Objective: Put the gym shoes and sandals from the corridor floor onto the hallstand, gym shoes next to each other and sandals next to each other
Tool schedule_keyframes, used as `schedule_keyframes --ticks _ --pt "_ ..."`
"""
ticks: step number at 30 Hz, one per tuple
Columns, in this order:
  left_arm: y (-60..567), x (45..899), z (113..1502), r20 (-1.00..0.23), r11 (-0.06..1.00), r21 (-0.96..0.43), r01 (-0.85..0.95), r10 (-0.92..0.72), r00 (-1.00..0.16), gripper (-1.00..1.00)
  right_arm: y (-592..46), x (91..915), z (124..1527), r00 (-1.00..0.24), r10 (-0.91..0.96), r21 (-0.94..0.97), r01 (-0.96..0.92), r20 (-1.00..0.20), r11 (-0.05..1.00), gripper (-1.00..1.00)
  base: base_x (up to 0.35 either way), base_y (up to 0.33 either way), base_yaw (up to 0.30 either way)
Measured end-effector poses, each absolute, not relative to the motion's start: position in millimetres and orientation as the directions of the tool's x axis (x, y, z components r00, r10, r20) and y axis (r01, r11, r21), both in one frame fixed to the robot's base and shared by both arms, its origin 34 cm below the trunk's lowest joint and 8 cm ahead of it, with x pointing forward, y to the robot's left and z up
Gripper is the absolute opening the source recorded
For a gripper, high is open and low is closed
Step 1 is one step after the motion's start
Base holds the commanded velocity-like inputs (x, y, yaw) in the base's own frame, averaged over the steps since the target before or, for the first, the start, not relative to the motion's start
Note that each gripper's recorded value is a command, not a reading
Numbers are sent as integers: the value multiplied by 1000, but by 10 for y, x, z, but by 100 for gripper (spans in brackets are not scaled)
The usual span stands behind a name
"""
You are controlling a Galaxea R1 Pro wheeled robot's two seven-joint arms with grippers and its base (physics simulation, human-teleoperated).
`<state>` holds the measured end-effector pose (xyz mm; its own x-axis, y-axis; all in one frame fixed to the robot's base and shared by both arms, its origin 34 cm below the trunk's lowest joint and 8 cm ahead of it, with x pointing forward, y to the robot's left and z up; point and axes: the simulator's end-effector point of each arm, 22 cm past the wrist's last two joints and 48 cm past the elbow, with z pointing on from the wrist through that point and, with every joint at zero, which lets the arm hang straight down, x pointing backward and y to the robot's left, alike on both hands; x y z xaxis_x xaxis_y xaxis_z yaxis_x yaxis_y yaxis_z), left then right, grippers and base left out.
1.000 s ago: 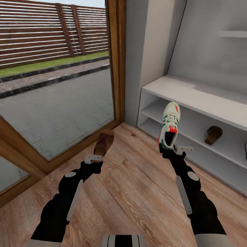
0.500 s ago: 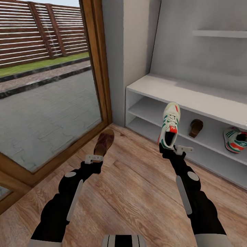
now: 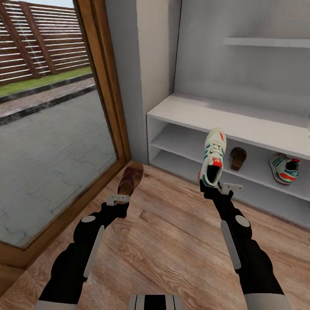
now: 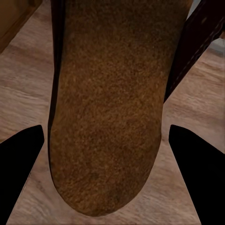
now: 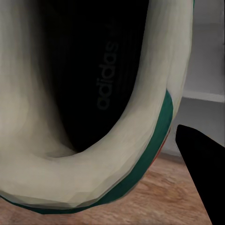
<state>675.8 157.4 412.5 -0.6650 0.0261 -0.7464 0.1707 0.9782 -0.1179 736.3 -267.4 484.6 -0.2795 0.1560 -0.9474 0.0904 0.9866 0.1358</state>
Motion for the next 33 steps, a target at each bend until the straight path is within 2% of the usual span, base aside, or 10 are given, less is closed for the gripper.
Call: schedule_keyframes --ticks 9,26,33 --pt "1570 6759 4124 -746 978 -119 171 25 -665 -100 -2673 7364 4843 -280 156 136 90 -947 987 -100 37 211 -279" --pt "1569 6759 4124 -746 978 -120 171 25 -665 -100 -2674 7363 4843 -280 156 136 90 -947 987 -100 0 21 -279" --pt "1569 6759 4125 -746 978 -120 171 25 -665 -100 -2673 7364 4843 -280 156 136 90 -947 987 -100 0 203 -279"
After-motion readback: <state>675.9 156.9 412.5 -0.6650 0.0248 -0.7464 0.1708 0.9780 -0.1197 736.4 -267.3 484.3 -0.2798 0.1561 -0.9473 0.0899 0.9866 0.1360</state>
